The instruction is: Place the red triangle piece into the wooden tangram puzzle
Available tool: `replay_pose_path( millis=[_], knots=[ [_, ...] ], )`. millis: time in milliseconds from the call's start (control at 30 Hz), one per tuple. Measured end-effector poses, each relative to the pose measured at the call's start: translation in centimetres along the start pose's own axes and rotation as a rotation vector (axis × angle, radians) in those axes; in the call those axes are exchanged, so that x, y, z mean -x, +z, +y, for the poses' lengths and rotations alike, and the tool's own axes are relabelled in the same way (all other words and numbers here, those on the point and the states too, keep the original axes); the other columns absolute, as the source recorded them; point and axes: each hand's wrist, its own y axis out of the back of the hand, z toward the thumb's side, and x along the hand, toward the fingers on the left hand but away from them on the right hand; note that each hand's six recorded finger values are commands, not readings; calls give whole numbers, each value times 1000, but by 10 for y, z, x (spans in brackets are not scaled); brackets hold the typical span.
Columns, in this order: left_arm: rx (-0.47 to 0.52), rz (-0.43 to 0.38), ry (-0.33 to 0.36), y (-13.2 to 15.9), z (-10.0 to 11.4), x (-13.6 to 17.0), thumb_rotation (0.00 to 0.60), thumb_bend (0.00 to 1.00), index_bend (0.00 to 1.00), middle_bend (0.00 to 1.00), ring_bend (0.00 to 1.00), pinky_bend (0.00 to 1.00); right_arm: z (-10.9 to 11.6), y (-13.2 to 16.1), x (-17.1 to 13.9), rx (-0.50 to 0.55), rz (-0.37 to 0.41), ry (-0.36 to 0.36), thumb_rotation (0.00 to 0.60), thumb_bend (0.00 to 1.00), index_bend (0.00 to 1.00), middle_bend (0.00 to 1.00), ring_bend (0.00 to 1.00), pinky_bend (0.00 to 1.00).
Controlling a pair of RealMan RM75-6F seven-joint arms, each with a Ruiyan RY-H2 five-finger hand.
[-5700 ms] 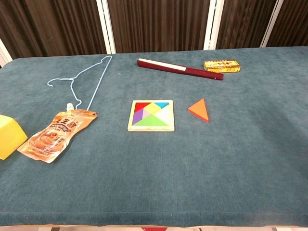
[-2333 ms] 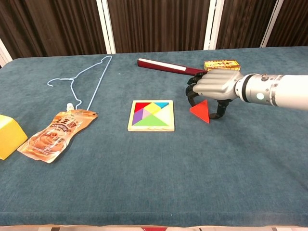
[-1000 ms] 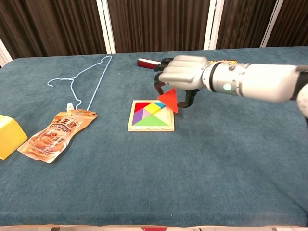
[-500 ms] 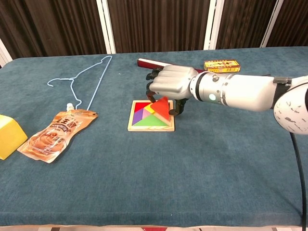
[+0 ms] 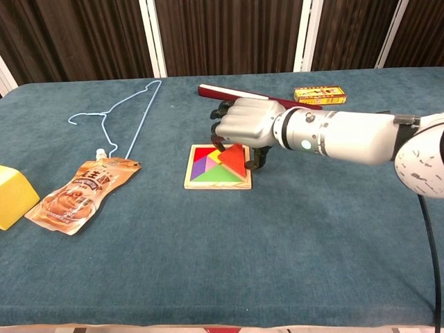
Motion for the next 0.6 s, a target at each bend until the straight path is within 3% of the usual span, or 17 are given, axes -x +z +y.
replay_pose_path(
  millis=[600],
  knots=[
    [-15, 15, 19, -2, 2, -2, 600, 436, 0, 0, 0, 86, -1, 5, -2, -5, 4, 9, 600, 464, 486, 304, 73, 0]
  ],
)
